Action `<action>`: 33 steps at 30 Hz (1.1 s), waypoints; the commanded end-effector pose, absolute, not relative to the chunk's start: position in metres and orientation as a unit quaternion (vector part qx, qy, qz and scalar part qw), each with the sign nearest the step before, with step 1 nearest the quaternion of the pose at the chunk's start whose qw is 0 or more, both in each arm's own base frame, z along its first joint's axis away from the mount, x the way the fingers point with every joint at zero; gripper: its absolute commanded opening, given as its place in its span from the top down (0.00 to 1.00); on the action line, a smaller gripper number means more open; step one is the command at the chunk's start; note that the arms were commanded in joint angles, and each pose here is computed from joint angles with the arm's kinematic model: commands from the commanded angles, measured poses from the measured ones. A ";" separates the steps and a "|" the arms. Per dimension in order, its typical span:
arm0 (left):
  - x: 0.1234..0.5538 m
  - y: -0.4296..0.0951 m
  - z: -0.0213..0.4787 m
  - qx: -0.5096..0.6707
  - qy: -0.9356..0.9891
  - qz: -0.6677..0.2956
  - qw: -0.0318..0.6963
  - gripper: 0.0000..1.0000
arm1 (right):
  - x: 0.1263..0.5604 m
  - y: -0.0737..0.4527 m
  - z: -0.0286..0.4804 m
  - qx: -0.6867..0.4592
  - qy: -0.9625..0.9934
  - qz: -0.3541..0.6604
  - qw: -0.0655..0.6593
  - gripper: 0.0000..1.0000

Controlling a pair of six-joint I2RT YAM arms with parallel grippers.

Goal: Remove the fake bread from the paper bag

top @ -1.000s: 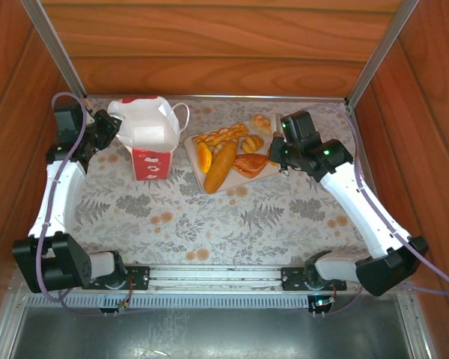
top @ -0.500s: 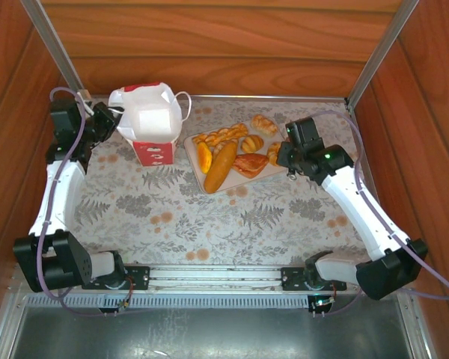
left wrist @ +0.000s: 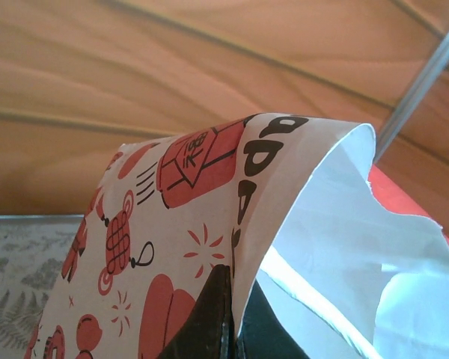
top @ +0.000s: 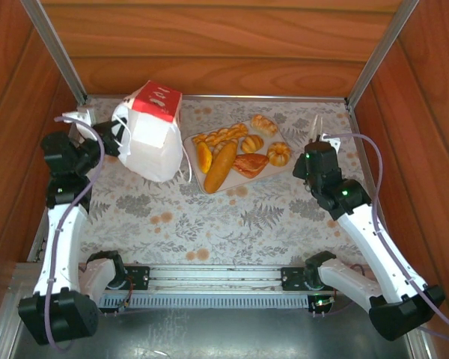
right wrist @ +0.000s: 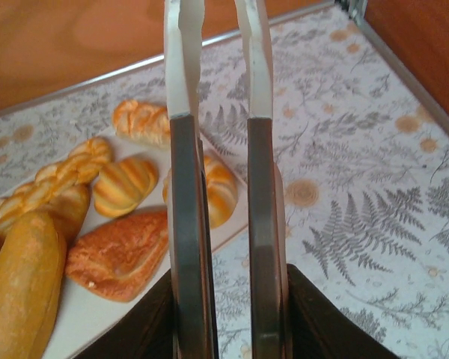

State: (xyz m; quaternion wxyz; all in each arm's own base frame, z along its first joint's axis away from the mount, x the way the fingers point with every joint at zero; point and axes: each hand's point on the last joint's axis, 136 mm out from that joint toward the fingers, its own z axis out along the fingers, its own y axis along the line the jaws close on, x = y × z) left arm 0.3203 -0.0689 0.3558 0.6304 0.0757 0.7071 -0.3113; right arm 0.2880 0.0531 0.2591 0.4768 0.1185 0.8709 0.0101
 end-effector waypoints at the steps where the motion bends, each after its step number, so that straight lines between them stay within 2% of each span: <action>1: 0.288 -0.090 0.391 0.193 0.633 -0.274 0.697 1.00 | 0.296 0.041 0.283 0.130 0.837 -0.009 0.532 0.65; 6: 0.273 -0.098 0.400 0.212 0.615 -0.267 0.711 1.00 | 0.297 0.039 0.281 0.129 0.830 -0.013 0.543 0.63; 13: 0.327 -0.049 0.407 0.020 0.658 -0.259 0.707 1.00 | 0.299 0.040 0.263 0.128 0.856 -0.031 0.500 0.63; 17: 0.364 -0.033 0.398 -0.081 0.692 -0.306 0.648 1.00 | 0.299 0.040 0.253 0.122 0.868 -0.038 0.479 0.63; 23: 0.408 -0.017 0.355 -0.222 0.735 -0.354 0.534 1.00 | 0.306 0.044 0.222 0.105 0.900 -0.025 0.421 0.62; 33: 0.425 -0.016 0.310 -0.275 0.783 -0.343 0.440 1.00 | 0.319 0.034 0.154 0.123 0.943 0.025 0.309 0.66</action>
